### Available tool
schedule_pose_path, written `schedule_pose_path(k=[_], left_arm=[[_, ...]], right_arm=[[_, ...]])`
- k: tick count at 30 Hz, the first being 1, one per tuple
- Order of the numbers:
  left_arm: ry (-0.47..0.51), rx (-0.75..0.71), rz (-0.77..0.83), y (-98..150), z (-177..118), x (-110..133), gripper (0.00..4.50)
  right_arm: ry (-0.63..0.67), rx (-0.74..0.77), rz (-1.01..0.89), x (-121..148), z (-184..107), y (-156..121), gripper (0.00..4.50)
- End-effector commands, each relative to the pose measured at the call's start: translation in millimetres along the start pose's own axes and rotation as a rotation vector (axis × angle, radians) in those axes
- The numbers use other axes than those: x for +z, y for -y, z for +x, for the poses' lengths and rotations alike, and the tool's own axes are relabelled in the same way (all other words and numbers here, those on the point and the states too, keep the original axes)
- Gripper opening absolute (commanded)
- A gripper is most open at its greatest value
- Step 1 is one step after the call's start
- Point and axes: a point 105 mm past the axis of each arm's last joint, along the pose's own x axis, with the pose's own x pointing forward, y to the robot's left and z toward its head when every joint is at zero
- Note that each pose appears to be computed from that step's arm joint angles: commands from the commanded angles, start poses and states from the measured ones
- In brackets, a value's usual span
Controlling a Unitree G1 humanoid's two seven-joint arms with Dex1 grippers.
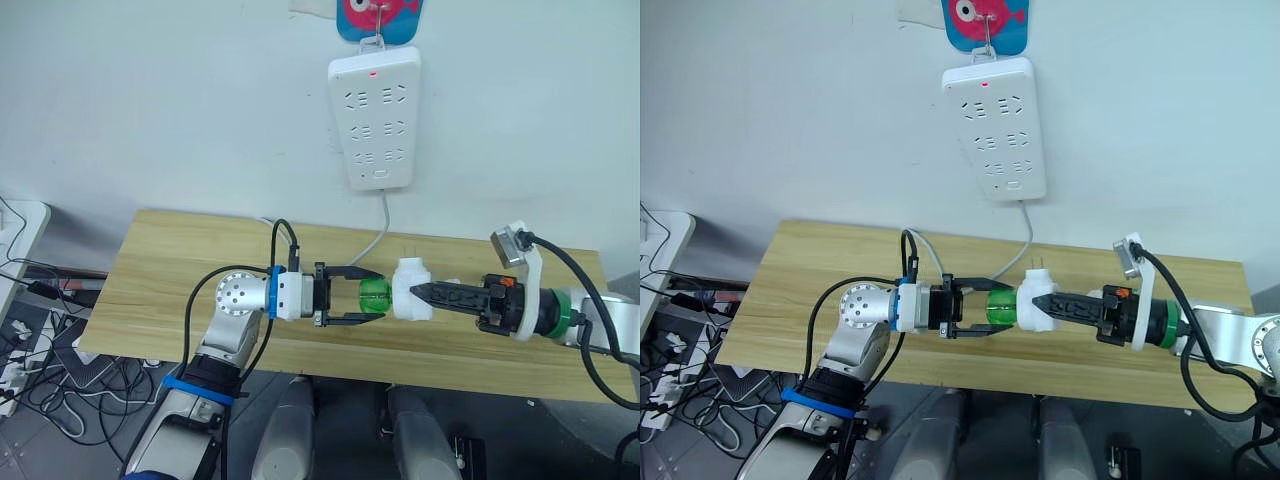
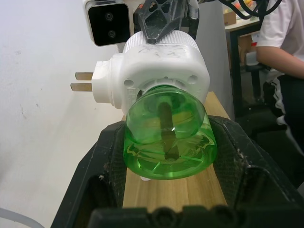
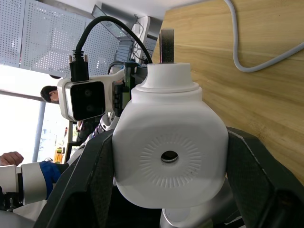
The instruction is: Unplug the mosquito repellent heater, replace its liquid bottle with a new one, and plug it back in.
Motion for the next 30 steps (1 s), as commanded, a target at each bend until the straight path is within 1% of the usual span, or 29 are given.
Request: schedule_pose_path(k=[1, 7, 12, 14, 15, 17, 22, 25, 27, 30], left_arm=[[0.057, -0.041, 0.027, 5.4, 15.3, 10.0, 2.26], [0.066, -0.049, 0.016, 8.6, 13.5, 10.6, 2.26], [0.085, -0.027, 0.014, 8.0, 14.8, 12.1, 2.26], [0.09, -0.023, 0.012, 8.5, 15.7, 12.3, 2.26], [0.094, -0.021, 0.012, 8.8, 16.2, 12.2, 2.26], [0.098, -0.019, 0.009, 9.5, 17.4, 11.4, 2.26], [0.107, -0.008, -0.003, 11.3, 20.2, 9.8, 2.26], [0.109, -0.002, -0.009, 11.5, 20.5, 9.3, 2.26], [0.109, 0.004, -0.013, 10.9, 20.5, 8.7, 2.26], [0.106, 0.026, -0.014, 5.7, 20.0, 8.2, 2.26]], right_arm=[[-0.041, 0.085, -0.02, -6.4, 8.3, -16.9, 2.91], [-0.071, 0.076, -0.019, -7.9, 6.7, -15.1, 2.91], [-0.08, 0.062, -0.012, -8.6, 5.8, -12.5, 2.91], [-0.083, 0.063, -0.016, -8.6, 4.3, -13.2, 3.61], [-0.086, 0.065, -0.018, -8.4, 3.1, -13.8, 3.83], [-0.093, 0.069, -0.022, -7.8, -0.4, -14.6, 4.46], [-0.129, 0.07, -0.013, -8.6, -15.6, -15.0, 4.46], [-0.158, 0.1, 0.0, -11.4, -23.7, -19.1, 4.46], [-0.179, 0.112, 0.012, -15.5, -28.0, -21.0, 4.46], [-0.22, 0.129, 0.043, -29.3, -34.5, -24.8, 4.46]])
